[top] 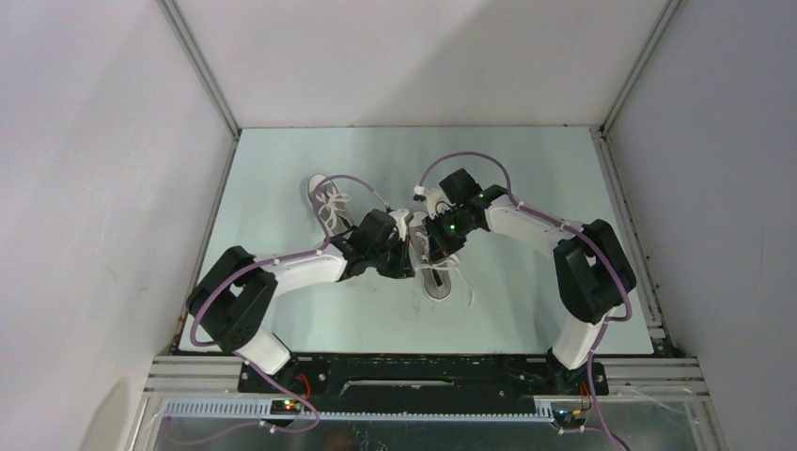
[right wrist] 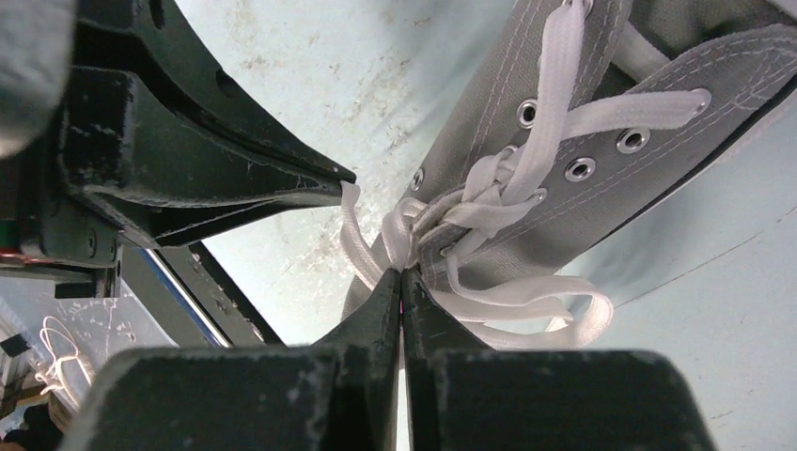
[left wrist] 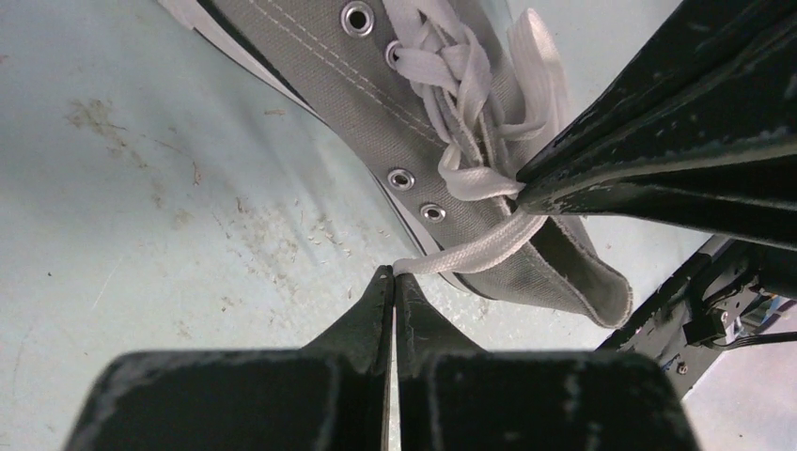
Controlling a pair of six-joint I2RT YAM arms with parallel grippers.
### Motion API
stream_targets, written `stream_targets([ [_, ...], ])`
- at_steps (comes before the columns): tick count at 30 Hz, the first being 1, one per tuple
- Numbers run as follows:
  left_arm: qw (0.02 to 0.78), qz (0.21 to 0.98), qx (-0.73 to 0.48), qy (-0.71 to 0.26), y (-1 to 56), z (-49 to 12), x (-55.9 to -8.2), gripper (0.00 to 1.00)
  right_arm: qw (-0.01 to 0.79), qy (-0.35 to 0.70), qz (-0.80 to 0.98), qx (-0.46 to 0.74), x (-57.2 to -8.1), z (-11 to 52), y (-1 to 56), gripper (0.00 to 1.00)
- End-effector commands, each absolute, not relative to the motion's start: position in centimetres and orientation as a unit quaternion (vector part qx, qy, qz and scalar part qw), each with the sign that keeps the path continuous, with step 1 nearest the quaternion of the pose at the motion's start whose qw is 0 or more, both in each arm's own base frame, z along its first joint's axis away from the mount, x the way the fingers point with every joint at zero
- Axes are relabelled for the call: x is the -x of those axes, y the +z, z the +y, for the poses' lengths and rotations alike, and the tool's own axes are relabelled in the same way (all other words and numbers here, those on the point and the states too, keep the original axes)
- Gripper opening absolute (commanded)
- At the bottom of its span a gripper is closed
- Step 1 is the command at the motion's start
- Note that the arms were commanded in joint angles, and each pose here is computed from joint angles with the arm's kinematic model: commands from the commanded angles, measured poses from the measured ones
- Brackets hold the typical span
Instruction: Tie the shoes
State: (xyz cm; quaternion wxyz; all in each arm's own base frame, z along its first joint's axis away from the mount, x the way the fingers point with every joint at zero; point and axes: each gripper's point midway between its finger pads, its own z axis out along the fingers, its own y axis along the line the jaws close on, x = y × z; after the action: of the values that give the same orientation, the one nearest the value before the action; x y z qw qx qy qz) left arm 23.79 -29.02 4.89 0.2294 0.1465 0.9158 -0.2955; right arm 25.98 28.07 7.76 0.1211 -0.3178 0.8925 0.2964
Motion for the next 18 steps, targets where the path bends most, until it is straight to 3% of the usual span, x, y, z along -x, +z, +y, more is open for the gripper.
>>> stream_targets([
  [1,0.261,0.899,-0.147,-0.319,7.4,-30.4,-25.4,0.0,0.143,0.307,0.883,0.325,-25.6,28.2,10.3,0.02],
  [18,0.256,0.904,-0.142,-0.31,6.8,-31.6,-26.6,0.0,0.127,0.347,0.874,0.315,-24.1,28.8,12.9,0.0],
])
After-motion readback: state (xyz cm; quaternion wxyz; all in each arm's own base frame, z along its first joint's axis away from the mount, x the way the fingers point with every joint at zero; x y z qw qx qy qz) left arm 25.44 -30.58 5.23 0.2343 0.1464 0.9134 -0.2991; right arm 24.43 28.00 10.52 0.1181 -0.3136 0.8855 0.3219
